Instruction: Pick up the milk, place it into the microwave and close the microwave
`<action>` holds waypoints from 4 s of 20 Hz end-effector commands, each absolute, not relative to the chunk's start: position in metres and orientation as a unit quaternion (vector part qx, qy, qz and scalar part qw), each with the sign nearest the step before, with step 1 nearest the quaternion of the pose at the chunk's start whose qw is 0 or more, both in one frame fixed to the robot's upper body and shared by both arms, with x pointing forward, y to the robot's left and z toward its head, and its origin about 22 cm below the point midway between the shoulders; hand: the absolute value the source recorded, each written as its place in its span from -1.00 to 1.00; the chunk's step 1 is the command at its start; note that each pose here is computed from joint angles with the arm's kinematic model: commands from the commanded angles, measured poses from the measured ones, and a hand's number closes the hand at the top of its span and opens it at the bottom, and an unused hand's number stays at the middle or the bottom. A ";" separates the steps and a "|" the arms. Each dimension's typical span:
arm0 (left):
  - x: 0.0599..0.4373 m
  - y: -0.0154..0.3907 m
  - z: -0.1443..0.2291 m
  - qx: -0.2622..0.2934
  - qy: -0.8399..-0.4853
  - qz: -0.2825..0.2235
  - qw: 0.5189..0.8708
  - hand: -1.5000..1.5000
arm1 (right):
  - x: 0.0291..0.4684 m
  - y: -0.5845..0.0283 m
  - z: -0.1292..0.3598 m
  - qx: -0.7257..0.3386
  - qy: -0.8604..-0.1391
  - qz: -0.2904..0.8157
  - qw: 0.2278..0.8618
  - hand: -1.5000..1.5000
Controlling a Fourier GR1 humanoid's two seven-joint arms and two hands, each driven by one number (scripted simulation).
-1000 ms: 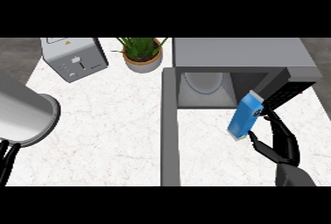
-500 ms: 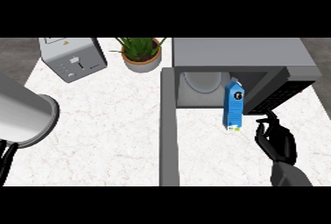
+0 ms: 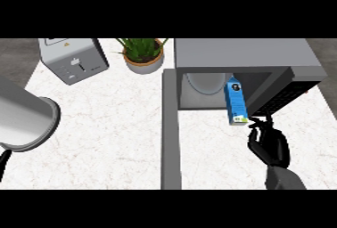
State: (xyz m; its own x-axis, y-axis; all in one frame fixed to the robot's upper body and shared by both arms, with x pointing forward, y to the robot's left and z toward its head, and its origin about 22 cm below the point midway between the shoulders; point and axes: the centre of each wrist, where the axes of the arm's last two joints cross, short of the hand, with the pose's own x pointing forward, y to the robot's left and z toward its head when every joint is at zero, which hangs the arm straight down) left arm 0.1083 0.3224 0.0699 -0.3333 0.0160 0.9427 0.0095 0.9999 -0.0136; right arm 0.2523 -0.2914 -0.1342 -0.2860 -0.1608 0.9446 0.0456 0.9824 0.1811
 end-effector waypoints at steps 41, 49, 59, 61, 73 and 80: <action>0.109 0.378 0.064 -0.002 -0.809 0.005 0.587 -1.00 | 0.326 -0.127 -0.018 -0.092 -0.769 -0.042 0.631 1.00; 0.089 0.405 0.052 -0.002 -0.806 0.005 0.592 -1.00 | 0.372 -0.168 -0.030 -0.083 -0.772 -0.047 0.629 1.00; 0.113 0.392 0.063 -0.010 -0.811 0.008 0.585 -1.00 | 0.402 -0.163 -0.023 -0.135 -0.811 -0.002 0.569 1.00; 0.114 0.405 0.047 -0.011 -0.806 0.016 0.591 -1.00 | 0.412 -0.159 -0.008 -0.155 -0.808 0.009 0.568 1.00; 0.131 0.398 0.046 -0.030 -0.815 -0.006 0.578 -1.00 | 0.427 -0.169 0.009 -0.357 -0.785 0.111 0.494 1.00; 0.134 0.410 0.044 -0.026 -0.809 -0.009 0.587 -1.00 | 0.428 -0.190 0.009 -0.387 -0.767 0.068 0.508 1.00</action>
State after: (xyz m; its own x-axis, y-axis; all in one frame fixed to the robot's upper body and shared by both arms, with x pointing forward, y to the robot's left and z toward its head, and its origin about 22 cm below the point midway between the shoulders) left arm 0.1307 0.4011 0.0440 -0.3120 0.0346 0.9494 0.0463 0.9987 -0.0211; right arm 0.4266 -0.1741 0.0074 -0.2141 0.6422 0.7361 0.4690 0.7286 -0.4992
